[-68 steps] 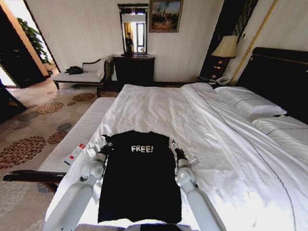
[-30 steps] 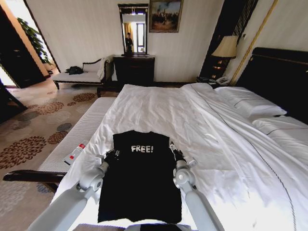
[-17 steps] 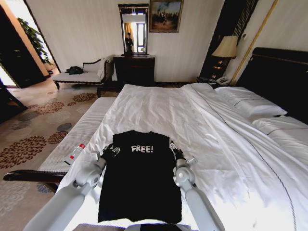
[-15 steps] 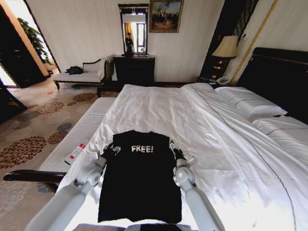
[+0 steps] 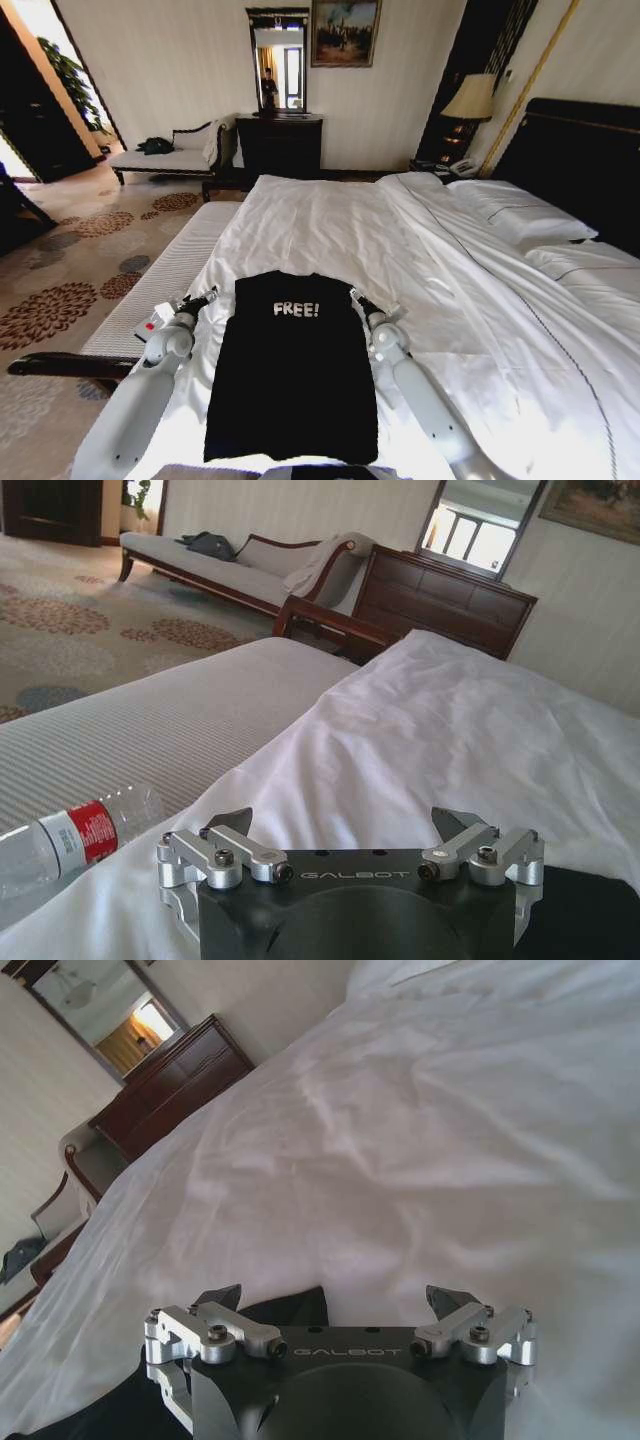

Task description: Fold the clothes on the bed.

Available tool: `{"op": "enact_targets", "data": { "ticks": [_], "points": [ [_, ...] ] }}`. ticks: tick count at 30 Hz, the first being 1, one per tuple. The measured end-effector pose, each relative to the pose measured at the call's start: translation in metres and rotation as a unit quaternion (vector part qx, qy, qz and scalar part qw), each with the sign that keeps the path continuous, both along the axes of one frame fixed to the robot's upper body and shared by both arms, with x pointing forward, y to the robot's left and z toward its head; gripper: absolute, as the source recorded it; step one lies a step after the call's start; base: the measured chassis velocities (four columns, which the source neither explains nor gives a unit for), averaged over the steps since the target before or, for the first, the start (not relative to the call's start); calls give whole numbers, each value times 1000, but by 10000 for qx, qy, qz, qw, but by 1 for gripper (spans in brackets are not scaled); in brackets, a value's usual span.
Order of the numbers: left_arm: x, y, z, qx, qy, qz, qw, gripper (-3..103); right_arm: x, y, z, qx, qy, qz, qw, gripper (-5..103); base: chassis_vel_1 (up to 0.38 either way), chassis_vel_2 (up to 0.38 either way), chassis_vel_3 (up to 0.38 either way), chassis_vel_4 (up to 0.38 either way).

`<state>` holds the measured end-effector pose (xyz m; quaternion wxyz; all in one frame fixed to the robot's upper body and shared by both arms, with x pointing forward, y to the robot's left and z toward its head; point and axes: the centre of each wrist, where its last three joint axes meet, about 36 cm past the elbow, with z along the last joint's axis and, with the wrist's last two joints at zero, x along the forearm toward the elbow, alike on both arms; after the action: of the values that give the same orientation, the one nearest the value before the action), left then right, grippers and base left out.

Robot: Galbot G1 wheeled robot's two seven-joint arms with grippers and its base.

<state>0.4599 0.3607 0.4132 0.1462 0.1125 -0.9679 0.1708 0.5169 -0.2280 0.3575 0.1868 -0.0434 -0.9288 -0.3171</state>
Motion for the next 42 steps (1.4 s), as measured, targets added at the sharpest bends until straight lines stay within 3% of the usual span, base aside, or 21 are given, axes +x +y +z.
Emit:
{"op": "enact_targets", "data": {
  "ticks": [11,20,25,26,28,29,32,34,37,40,42],
  "points": [
    [-16,-4,18,-8,-231,-23,9997,100,47,6,-17,121,-200,23,9997,100,0,0,0,0],
    [-19,-2,22,33,-236,-14,9997,100,45,16,-26,209,-152,112,9996,102,0,0,0,0],
    [-17,-3,23,31,-248,-31,9997,100,41,20,-30,222,-116,158,9996,83,0,0,0,0],
    [-17,-3,23,31,-245,-33,9997,100,41,21,-32,220,-105,170,9996,83,0,0,0,0],
    [-16,-3,22,31,-229,-36,9997,100,40,23,-36,211,-89,195,9995,71,0,0,0,0],
    [-16,-3,22,31,-229,-36,9997,100,40,23,-36,211,-89,195,9995,71,0,0,0,0],
    [-16,-2,20,36,-196,-25,9998,100,41,26,-38,205,-91,191,9996,54,0,0,0,0],
    [-16,-1,19,37,-185,-22,9998,100,42,27,-39,197,-97,184,9996,54,0,0,0,0],
    [-16,0,17,33,-171,-9,9998,100,44,28,-40,159,-100,170,9997,37,0,0,0,0],
    [-16,3,17,6,-163,5,9999,100,45,30,-41,152,-110,144,9997,31,0,0,0,0],
    [-15,4,16,-44,-156,5,9999,100,45,30,-41,147,-132,127,9997,21,0,0,0,0]
  ]
}}
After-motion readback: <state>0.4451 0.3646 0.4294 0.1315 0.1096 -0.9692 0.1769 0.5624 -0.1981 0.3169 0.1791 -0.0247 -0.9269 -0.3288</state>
